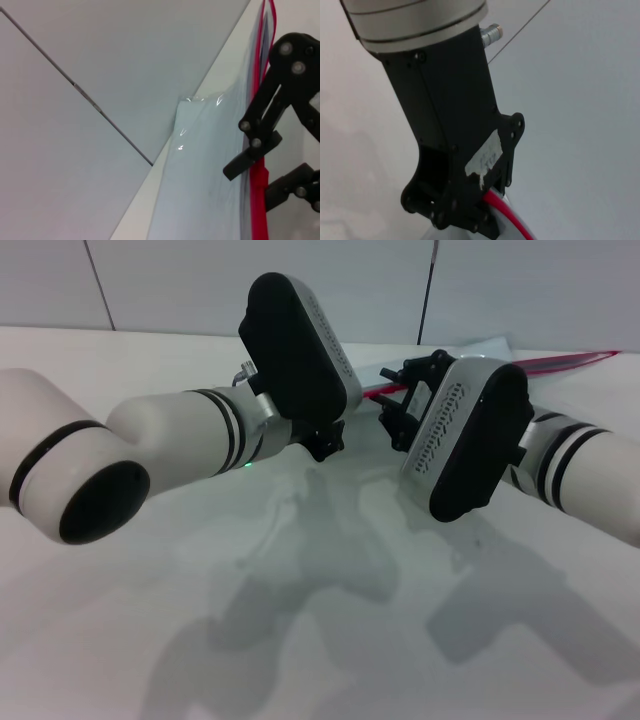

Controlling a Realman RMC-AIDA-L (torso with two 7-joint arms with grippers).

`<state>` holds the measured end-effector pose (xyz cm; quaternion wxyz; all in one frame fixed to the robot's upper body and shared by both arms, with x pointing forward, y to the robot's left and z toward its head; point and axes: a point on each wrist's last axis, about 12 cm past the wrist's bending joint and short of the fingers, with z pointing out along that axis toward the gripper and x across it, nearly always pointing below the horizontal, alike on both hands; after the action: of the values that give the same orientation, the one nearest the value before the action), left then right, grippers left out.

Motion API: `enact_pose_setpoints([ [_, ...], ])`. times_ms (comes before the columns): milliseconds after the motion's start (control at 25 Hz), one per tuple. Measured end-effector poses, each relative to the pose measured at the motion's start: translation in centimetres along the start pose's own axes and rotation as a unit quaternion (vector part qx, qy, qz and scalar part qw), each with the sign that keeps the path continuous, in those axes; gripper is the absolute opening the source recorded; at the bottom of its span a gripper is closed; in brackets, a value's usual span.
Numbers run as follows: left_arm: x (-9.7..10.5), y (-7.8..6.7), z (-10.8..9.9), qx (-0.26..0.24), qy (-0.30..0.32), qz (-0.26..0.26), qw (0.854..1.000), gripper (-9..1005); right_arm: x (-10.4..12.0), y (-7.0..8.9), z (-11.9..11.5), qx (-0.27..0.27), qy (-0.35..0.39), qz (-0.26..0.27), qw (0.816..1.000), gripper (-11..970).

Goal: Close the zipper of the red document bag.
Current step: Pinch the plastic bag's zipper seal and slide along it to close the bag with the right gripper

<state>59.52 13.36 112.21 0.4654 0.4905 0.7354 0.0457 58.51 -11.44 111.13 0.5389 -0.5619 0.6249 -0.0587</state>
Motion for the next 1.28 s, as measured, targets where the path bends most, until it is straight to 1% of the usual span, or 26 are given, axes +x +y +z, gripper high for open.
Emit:
enact_pose_setpoints([
  [360,0.13,-0.01,0.04,0.0,0.001,0.0,1.0,140,-0.46,0.67,0.01,-0.011,-0.005,-0.006,1.0,214],
  [640,0.2,-0.03,0.04,0.0,0.002,-0.001,1.0,143,-0.54,0.68,0.01,-0.01,-0.007,-0.007,1.0,207],
  [960,0.19,-0.03,0.02,0.0,0.002,-0.001,1.0,146,-0.46,0.45,0.0,-0.007,-0.006,-0.004,1.0,117],
  [1160,0.13,-0.03,-0.01,0.0,0.001,-0.001,1.0,148,-0.44,0.37,0.0,-0.006,-0.006,-0.004,1.0,78],
  [1280,0.12,-0.03,-0.02,0.0,0.001,-0.001,1.0,149,-0.43,0.35,0.0,-0.005,-0.005,-0.003,1.0,78],
])
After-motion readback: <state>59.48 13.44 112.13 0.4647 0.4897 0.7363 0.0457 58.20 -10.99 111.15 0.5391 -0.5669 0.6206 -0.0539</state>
